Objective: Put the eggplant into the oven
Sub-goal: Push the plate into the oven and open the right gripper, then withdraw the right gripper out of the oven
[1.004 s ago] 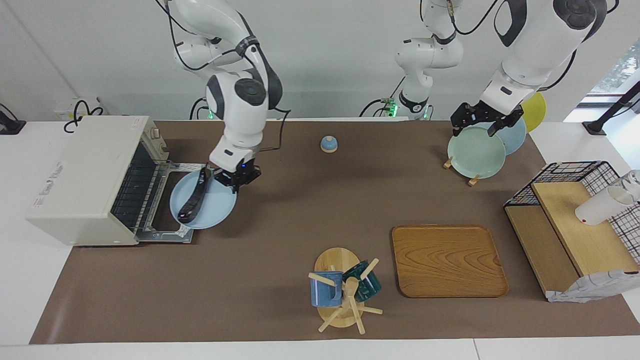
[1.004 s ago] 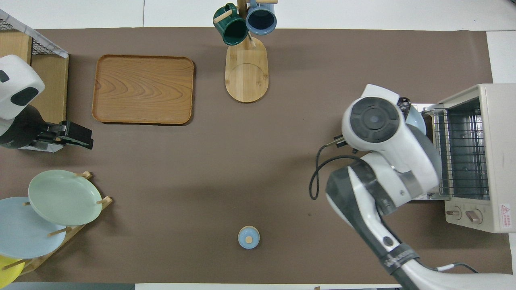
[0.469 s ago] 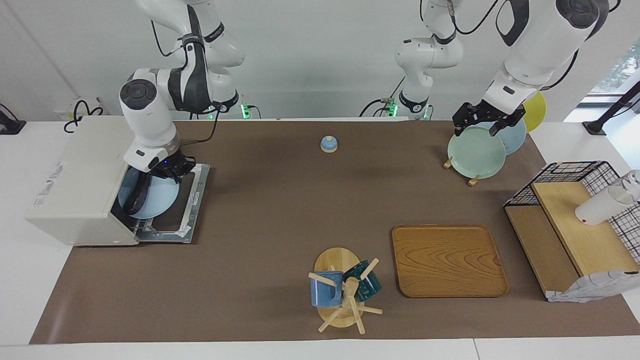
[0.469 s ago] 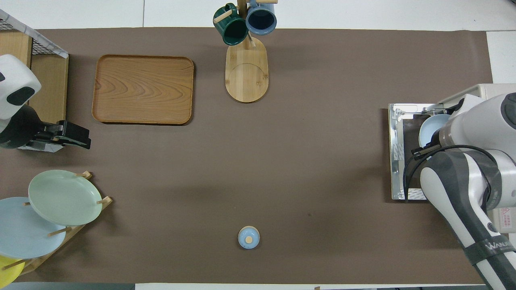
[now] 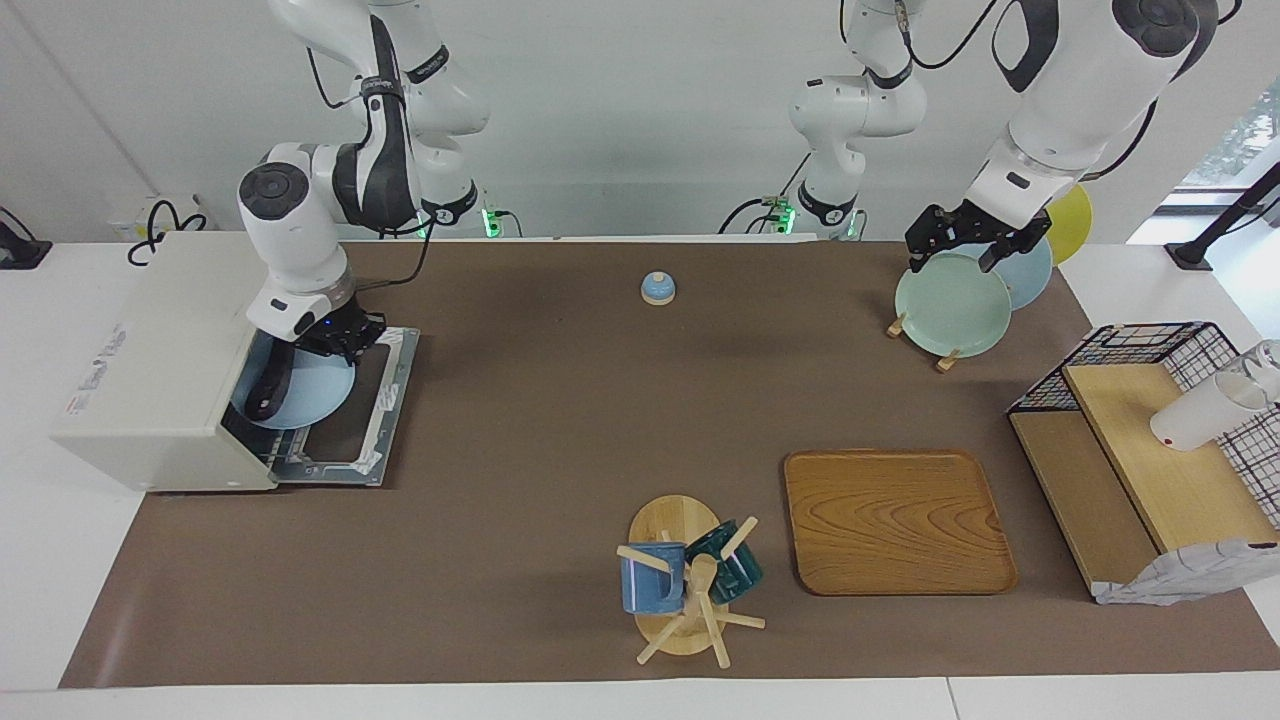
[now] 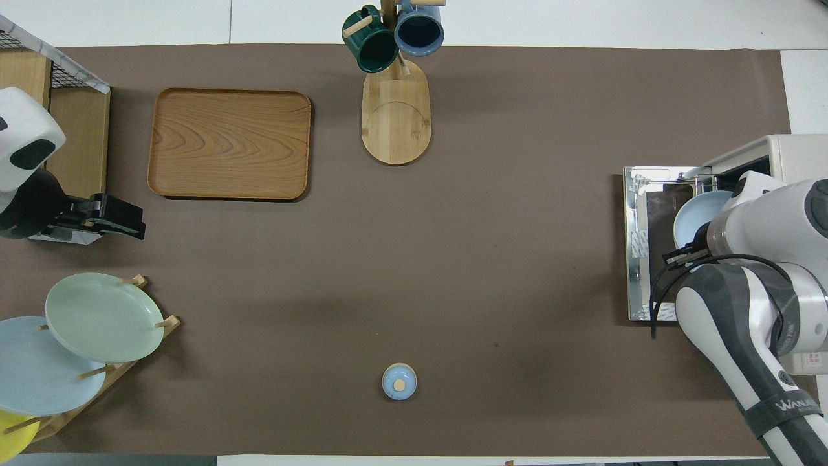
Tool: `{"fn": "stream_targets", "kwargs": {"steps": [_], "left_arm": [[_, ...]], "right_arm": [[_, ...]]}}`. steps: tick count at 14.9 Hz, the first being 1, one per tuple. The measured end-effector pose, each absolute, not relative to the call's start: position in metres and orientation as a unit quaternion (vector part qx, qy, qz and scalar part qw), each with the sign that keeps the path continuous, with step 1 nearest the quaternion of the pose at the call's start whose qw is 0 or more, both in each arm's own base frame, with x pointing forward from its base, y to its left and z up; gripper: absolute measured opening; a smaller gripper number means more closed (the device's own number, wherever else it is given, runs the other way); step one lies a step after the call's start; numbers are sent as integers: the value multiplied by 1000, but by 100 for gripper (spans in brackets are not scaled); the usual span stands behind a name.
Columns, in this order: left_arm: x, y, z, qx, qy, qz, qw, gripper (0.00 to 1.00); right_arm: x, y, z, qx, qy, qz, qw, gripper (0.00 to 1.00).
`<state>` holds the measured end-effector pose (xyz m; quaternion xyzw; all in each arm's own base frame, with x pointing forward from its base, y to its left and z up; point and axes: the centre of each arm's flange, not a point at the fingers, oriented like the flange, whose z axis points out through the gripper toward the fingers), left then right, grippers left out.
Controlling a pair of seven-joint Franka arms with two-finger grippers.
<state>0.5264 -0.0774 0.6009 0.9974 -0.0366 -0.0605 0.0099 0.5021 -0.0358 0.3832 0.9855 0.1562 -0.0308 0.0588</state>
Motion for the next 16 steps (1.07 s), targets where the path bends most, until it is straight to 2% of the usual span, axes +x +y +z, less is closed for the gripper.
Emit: {"fn": "stream_targets", "kwargs": {"steps": [4,6,8,11,12,16], "left_arm": [[526,-77,601,997,-37,-61,10,100],[526,-77,601,997,-37,-61,10,100],[526,-77,601,997,-37,-61,10,100],[526,-77,601,997,-37,-61,10,100],[526,-77,601,997,-37,-61,10,100],[526,-77,601,997,-37,-61,10,100]], "right_arm": [[498,-54,385,983,174,-32,57,2],[496,-61,383,983,172,-34,57,6],[495,-60,381,983,174,-36,56,17],[497,-58,384,982,176,-37,56,20],[498,-56,388,982,177,-40,56,25],[517,-10,414,982,183,-25,39,25]]}}
